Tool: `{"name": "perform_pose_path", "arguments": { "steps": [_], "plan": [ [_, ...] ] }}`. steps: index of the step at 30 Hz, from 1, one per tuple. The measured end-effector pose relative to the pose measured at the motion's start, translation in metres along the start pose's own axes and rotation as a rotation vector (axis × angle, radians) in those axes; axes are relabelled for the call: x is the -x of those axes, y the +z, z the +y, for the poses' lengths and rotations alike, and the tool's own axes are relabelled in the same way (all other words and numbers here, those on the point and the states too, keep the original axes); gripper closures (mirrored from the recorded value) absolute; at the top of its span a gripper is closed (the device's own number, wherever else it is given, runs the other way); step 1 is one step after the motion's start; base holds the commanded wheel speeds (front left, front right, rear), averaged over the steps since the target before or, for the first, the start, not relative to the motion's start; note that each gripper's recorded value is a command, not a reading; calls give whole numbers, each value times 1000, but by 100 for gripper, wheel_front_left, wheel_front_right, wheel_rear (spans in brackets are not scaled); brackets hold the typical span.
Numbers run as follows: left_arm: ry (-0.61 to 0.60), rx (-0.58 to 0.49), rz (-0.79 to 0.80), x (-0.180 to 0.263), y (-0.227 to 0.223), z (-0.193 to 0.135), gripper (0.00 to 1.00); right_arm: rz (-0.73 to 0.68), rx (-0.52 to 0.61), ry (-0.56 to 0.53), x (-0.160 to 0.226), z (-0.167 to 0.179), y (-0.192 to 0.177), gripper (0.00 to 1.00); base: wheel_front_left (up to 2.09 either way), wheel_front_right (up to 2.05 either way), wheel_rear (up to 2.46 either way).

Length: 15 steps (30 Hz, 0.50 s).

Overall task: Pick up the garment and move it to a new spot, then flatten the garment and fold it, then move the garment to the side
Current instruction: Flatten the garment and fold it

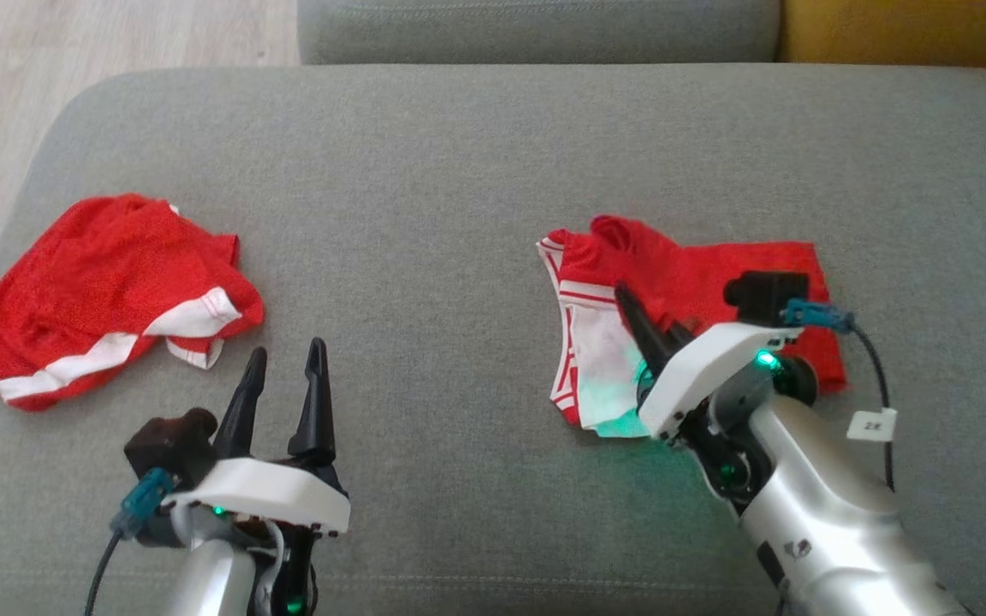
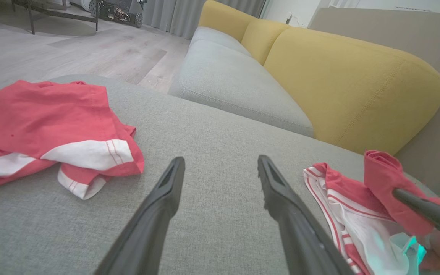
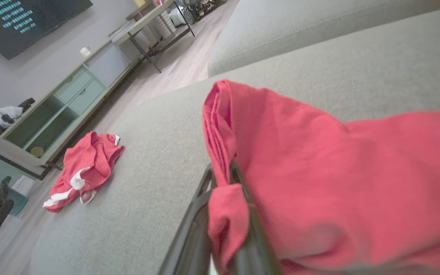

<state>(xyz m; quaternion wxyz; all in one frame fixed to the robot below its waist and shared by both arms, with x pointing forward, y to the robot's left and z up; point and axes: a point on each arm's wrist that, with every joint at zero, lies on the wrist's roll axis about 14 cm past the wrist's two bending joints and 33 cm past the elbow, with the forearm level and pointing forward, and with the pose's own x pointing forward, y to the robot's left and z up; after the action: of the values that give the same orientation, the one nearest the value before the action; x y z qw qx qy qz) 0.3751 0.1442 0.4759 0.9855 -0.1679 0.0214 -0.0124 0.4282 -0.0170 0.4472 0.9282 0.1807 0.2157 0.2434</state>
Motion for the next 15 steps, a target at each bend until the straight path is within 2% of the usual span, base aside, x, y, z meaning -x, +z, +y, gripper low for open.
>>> {"name": "perform_pose_path", "arguments": {
  "steps": [3, 4, 5, 10, 15],
  "plan": [
    [10, 1, 7, -1, -2, 3, 0, 50, 1, 16, -4, 4, -17, 100, 0, 0, 0],
    [12, 0, 9, -1, -3, 4, 0, 61, 1, 19, -5, 5, -21, 59, 0, 0, 0],
    [15, 0, 9, -1, -3, 5, 0, 69, 2, 26, -6, 7, -25, 0, 0, 0, 0],
    [16, 3, 7, -5, -2, 4, 0, 76, -38, 72, -8, 21, -33, 0, 0, 0, 0],
    [6, 11, 10, -6, -3, 0, 0, 38, -57, 61, -6, 18, -27, 0, 0, 0, 0]
  ]
}}
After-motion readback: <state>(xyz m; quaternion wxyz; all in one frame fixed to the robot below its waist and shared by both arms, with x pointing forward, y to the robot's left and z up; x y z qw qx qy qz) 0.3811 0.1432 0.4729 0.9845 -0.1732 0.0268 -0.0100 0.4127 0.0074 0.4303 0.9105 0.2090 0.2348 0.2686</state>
